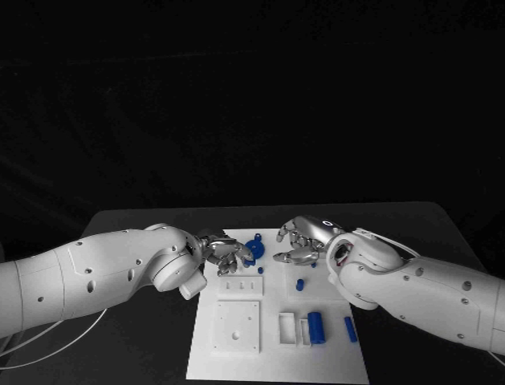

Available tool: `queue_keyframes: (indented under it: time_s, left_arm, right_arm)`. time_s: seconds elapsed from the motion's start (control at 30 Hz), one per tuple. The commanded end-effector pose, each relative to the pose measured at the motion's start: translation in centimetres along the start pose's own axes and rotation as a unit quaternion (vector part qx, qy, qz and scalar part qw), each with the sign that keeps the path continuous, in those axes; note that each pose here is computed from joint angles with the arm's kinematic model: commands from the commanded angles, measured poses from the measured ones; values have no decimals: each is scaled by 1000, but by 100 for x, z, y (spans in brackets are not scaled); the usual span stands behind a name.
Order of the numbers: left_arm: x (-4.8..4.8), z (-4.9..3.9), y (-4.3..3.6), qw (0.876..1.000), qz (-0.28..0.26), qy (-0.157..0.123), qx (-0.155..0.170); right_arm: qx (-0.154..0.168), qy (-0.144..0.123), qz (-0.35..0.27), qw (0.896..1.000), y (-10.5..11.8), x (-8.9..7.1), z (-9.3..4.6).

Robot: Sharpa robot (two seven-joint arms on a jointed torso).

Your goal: Assemble the parts on the task board

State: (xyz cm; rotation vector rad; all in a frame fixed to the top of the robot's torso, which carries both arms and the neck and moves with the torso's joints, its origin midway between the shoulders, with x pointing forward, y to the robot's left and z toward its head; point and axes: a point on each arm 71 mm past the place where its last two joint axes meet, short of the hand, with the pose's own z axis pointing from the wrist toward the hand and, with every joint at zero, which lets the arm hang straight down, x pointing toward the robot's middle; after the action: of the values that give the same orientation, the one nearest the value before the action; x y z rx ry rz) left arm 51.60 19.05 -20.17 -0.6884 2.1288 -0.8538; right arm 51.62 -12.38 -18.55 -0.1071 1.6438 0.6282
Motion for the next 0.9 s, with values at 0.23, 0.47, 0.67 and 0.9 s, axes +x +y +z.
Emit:
queue_keyframes:
  time_s: [0.23,0.47,0.67,0.9]
  left_arm:
    - [-51,14,125,994,93,-61,-22]
    - [-82,85,218,986,121,-109,-47]
    - [-40,168,348,984,112,-123,-60]
    - [59,217,382,983,127,-117,-59]
  right_arm:
    - [15,-57,61,996,-355,-212,-139]
    - [32,-86,84,992,-519,-458,-150]
    - [36,-116,92,988,-584,-716,-116]
    - [42,-129,95,986,-621,-862,-88]
